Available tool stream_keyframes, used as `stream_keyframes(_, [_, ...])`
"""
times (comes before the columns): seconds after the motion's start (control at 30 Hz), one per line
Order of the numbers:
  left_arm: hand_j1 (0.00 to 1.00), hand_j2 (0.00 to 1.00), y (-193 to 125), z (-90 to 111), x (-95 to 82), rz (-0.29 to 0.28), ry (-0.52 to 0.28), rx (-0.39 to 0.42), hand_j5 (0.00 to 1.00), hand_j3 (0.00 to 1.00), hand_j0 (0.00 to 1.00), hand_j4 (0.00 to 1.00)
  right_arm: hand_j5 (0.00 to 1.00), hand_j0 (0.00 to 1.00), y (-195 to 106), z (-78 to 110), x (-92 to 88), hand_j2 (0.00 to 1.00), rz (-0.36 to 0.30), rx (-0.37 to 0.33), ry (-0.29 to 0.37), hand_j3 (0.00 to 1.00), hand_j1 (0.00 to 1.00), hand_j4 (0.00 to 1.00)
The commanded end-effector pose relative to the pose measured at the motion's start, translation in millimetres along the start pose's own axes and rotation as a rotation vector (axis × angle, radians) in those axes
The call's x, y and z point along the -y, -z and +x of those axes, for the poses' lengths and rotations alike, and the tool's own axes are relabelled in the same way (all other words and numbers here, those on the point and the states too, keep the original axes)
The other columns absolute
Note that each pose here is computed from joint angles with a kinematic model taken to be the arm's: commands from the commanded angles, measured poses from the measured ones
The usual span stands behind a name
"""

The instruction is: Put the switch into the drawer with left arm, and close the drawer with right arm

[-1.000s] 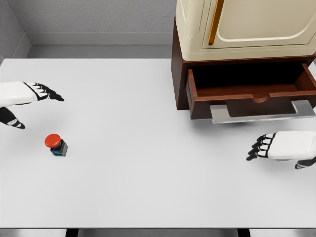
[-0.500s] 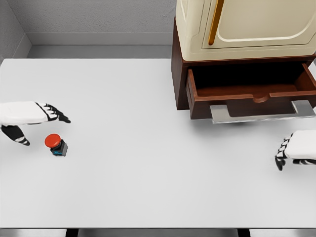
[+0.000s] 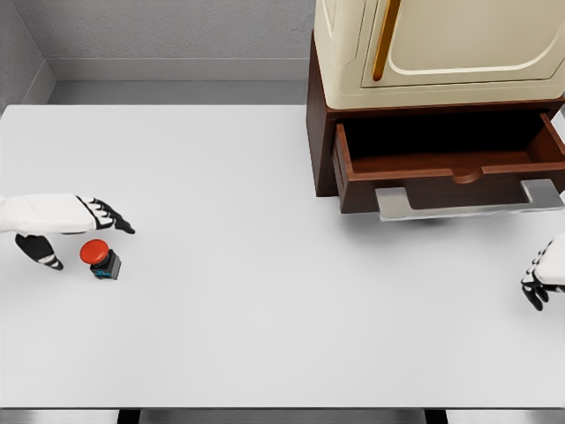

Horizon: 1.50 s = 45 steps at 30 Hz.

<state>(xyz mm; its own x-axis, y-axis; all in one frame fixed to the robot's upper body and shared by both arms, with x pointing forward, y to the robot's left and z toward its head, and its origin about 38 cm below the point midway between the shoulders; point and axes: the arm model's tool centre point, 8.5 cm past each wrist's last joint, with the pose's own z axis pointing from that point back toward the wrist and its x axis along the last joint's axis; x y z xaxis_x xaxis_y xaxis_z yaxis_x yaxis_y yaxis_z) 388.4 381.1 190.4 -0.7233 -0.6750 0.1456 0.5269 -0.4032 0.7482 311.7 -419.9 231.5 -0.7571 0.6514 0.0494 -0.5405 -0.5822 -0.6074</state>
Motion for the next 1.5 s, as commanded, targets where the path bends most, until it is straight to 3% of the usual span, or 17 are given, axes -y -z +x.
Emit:
stream_keyframes(0.0, [0.98, 0.98, 0.2, 0.2, 2.6, -0.009, -0.003, 0.000, 0.98, 0.98, 0.98, 0.98, 0.41, 0.41, -1.4, -0.6, -0.1, 0.41, 0.000, -0.004, 0.004, 0.41, 0.41, 0.41])
stream_keyframes(0.23, [0.95, 0.95, -1.3, 0.7, 6.8, -0.028, 0.000, -0.003, 0.95, 0.95, 0.95, 0.95, 0.41, 0.41, -11.5, -8.7, -5.1, 0.41, 0.006, -0.030, 0.038, 0.41, 0.41, 0.41])
stream_keyframes(0.33, [0.93, 0.93, 10.6, 13.6, 2.0, -0.018, 0.021, 0.042, 0.93, 0.93, 0.93, 0.93, 0.45, 0.45, -11.7, -8.1, -3.8, 0.45, -0.002, -0.024, 0.043, 0.45, 0.45, 0.45])
stream_keyframes(0.53, [0.89, 0.89, 13.9, 14.5, 0.4, -0.012, 0.022, 0.047, 0.89, 0.89, 0.89, 0.89, 0.45, 0.45, -8.5, -4.8, -0.1, 0.45, -0.025, -0.001, 0.056, 0.45, 0.45, 0.45])
stream_keyframes(0.67, [0.73, 0.73, 10.8, 12.9, 1.6, -0.018, 0.021, 0.040, 0.73, 0.73, 0.73, 0.73, 0.46, 0.46, -9.7, -4.4, 4.0, 0.46, -0.045, 0.006, 0.064, 0.46, 0.46, 0.46])
stream_keyframes(0.83, [0.65, 0.65, 10.6, 12.9, 3.0, -0.020, 0.019, 0.040, 0.65, 0.65, 0.65, 0.65, 0.46, 0.46, -10.9, -4.1, 7.5, 0.46, -0.063, 0.014, 0.074, 0.46, 0.46, 0.46])
stream_keyframes(0.9, [0.54, 0.54, 11.0, 13.4, 3.2, -0.021, 0.020, 0.041, 0.54, 0.54, 0.54, 0.54, 0.47, 0.47, -12.2, -4.3, 10.0, 0.47, -0.071, 0.012, 0.071, 0.47, 0.47, 0.47])
stream_keyframes(1.17, [0.41, 0.41, 12.7, 14.8, 6.4, -0.031, 0.017, 0.048, 0.41, 0.41, 0.41, 0.41, 0.47, 0.47, -13.3, -0.7, 14.6, 0.47, -0.083, 0.024, 0.066, 0.47, 0.47, 0.47])
stream_keyframes(1.47, [0.41, 0.41, 14.5, 16.4, -3.5, -0.006, 0.023, 0.057, 0.41, 0.41, 0.41, 0.41, 0.47, 0.47, -17.6, -1.7, 17.1, 0.47, -0.096, 0.023, 0.077, 0.47, 0.47, 0.47])
